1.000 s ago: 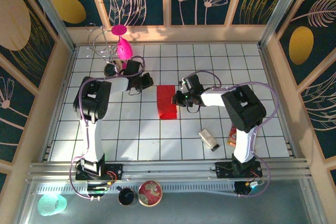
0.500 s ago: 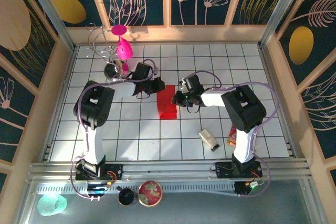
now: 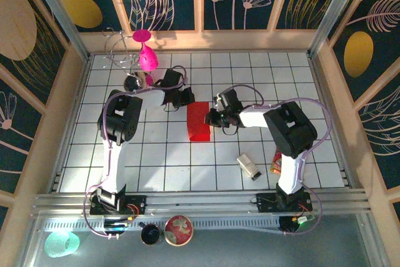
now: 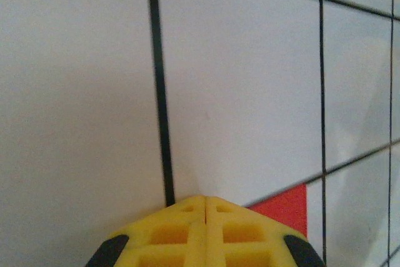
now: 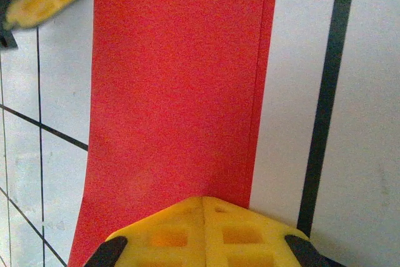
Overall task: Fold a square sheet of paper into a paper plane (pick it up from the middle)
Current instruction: First fold the square sheet of paper in half at the center of the table.
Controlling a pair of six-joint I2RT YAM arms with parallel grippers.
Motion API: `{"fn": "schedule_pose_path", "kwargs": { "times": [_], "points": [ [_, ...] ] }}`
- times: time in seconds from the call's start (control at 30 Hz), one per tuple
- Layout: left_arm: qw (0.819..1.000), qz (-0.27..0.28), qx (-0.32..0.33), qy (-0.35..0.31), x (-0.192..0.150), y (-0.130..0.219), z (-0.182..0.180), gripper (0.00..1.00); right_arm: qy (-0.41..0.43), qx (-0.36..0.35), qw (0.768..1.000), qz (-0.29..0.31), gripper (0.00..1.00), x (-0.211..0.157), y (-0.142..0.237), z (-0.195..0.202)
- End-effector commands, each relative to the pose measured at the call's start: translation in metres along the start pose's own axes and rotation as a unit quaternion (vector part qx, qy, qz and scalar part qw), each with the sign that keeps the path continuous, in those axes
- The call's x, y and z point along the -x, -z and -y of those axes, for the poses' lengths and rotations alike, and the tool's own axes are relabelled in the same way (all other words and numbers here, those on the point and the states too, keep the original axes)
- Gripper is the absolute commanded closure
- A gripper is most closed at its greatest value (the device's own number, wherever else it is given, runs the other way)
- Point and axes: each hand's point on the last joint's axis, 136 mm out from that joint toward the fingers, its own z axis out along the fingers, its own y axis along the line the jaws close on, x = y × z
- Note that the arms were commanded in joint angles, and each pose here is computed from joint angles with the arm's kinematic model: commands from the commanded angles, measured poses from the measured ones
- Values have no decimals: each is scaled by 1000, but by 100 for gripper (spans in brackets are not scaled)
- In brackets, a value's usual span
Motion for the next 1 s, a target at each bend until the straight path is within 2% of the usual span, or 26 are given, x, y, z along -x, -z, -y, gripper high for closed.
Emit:
{"fn": "schedule_pose_path", "kwargs": {
  "times": [0.0,0.1,0.2,0.33,0.47,0.57,0.7,0.83,0.97],
  "points": [
    [999,34,37,-5,39,11,-17,97,-68,-287,937,-188,93,-147,7,161],
    [999,51,-2,-16,45,30,16,97,-69,-286,937,-187,93,-146,7,160],
    [998,56,-29,-15,28,48,36,97,-70,-284,937,-188,93,-146,6,160],
    [997,35,-66,4,-20,61,46,98,-69,-282,938,-192,93,-147,5,160],
    [995,-30,-94,28,-82,61,45,100,-67,-281,938,-193,93,-146,5,159],
    [994,-61,-82,43,-115,61,32,100,-68,-278,938,-193,93,-146,5,158],
    [993,-76,-71,49,-127,57,24,100,-70,-280,938,-194,93,-149,5,159],
    [992,-94,-73,40,-131,51,32,100,-73,-283,936,-196,93,-151,6,161],
    [993,-89,-78,26,-122,49,45,100,-74,-284,936,-196,93,-151,6,161]
  ]
}}
